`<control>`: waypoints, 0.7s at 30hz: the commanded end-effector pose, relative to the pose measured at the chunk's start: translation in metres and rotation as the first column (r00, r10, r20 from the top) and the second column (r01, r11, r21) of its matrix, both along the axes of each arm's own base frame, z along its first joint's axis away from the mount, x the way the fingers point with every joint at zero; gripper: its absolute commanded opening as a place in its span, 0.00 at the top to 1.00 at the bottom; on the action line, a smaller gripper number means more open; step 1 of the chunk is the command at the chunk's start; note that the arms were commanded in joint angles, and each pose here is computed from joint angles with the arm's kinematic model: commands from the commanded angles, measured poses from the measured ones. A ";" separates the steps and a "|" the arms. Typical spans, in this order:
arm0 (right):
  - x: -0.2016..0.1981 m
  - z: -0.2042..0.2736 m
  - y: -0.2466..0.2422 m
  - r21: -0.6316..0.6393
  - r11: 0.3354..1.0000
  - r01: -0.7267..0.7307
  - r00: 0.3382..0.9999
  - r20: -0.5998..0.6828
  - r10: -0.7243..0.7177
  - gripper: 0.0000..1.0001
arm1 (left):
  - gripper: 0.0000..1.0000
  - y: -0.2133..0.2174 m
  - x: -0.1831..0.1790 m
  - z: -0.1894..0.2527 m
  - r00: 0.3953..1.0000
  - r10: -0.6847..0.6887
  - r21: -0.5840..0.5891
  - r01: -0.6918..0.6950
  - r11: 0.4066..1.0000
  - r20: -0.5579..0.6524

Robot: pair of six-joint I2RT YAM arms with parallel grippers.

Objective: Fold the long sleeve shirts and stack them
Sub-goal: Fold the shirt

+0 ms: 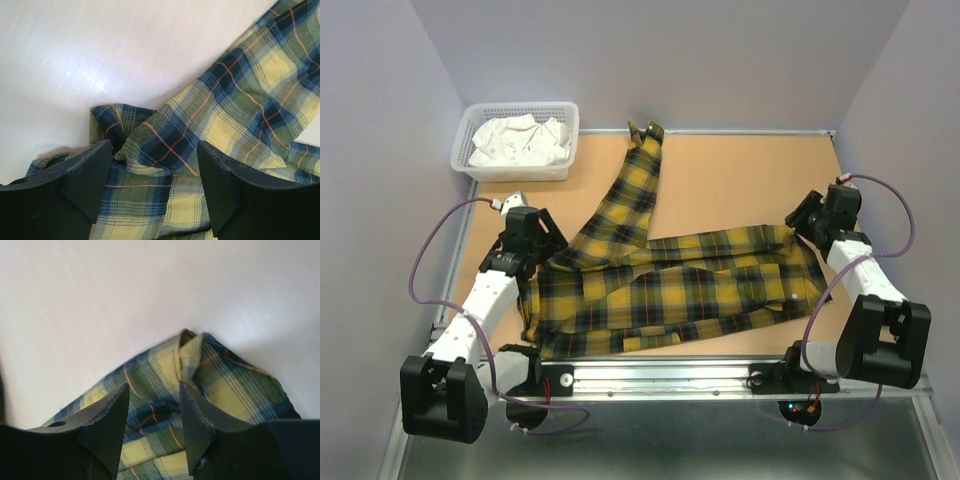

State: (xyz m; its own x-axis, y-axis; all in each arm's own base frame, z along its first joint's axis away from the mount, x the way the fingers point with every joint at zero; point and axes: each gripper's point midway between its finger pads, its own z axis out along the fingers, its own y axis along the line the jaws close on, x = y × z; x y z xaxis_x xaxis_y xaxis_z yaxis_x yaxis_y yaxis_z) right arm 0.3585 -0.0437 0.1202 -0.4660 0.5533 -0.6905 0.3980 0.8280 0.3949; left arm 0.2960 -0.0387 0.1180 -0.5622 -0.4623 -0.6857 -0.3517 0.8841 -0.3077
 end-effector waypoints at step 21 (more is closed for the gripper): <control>-0.054 -0.084 0.065 0.074 0.982 -0.176 0.935 -0.298 0.190 0.57 | 0.18 0.000 0.018 0.005 0.999 -0.033 0.036 0.033 0.999 0.014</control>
